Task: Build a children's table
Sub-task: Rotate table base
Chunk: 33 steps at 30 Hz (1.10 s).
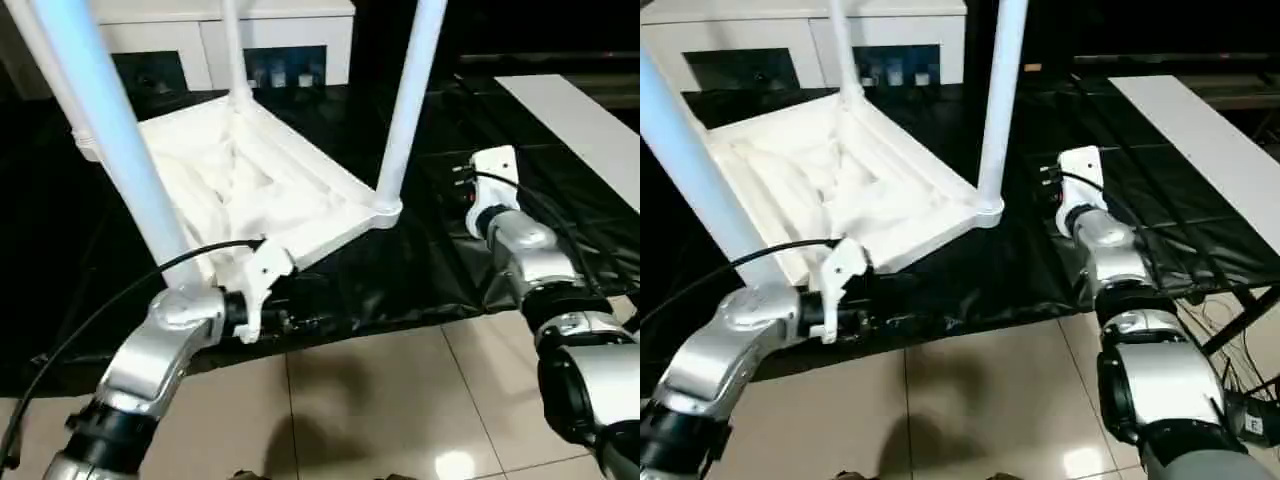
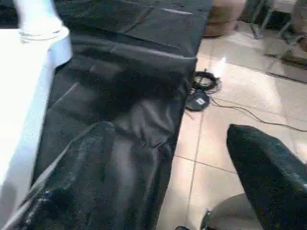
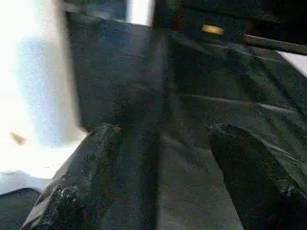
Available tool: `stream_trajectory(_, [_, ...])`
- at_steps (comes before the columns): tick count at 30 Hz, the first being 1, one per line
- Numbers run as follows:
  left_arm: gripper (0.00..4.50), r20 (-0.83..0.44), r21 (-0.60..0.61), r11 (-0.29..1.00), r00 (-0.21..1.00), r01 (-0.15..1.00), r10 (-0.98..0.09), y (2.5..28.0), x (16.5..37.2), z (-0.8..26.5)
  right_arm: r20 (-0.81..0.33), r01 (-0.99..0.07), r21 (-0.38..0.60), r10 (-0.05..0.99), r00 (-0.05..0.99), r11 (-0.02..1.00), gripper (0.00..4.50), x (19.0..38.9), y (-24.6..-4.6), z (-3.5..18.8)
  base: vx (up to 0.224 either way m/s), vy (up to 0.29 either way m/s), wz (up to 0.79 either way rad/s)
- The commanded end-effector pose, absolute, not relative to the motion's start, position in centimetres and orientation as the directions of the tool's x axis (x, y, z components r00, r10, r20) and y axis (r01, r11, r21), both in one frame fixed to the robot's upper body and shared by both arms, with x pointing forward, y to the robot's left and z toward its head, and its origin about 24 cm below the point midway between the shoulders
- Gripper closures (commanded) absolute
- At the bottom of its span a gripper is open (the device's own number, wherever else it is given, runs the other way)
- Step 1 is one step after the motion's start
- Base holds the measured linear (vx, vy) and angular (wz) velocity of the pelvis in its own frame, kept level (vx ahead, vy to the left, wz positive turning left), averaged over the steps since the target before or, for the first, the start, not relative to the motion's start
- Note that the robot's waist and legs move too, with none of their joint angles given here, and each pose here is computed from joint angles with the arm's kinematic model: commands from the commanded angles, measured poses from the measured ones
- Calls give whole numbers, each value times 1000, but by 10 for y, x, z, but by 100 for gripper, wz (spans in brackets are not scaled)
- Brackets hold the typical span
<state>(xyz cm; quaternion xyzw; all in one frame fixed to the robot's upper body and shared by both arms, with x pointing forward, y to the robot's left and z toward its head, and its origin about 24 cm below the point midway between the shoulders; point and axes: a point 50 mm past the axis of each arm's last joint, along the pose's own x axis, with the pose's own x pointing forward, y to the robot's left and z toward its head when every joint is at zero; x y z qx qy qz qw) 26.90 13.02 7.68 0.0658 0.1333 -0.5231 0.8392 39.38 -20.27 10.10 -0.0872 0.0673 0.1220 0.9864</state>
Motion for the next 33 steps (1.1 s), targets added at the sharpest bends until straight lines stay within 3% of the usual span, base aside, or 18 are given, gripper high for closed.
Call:
stream_trajectory(1, [18, -280, -26, 459, 435, 888, -856, 135, 265, 80, -160, -346, -179, 319, 934, 921, 122, 388, -207, 98, 0, 0, 0])
stream_trajectory(6, [2, -290, -40, 477, 447, 878, -846, 138, 261, 75, -211, -469, -194, 430, 878, 862, 122, 377, -208, 86, 0, 0, 0])
stream_trajectory(7, [2, -286, -45, 493, 462, 869, -840, 140, 260, 73, -231, -556, -162, 516, 825, 815, 122, 371, -203, 80, 0, 0, 0])
stream_trajectory(10, [2, -276, -80, 487, 450, 870, -849, 140, 254, 71, -235, -640, -146, 602, 763, 755, 122, 365, -192, 74, 0, 0, 0])
stream_trajectory(18, [2, -295, -186, 417, 354, 890, -888, 159, 226, 74, -221, -698, -129, 666, 713, 705, 122, 359, -177, 72, 0, 0, 0])
stream_trajectory(27, [2, -364, -257, 467, 363, 846, -858, 220, 195, 82, -226, -715, -114, 683, 695, 690, 122, 351, -172, 63, 0, 0, 0])
stream_trajectory(30, [2, -386, -238, 524, 416, 818, -824, 247, 187, 91, -229, -714, -101, 683, 694, 692, 122, 347, -172, 59, 0, 0, 0])
stream_trajectory(33, [2, -371, -142, 640, 559, 755, -742, 273, 194, 103, -251, -683, -97, 646, 721, 724, 122, 343, -173, 52, 0, 0, 0])
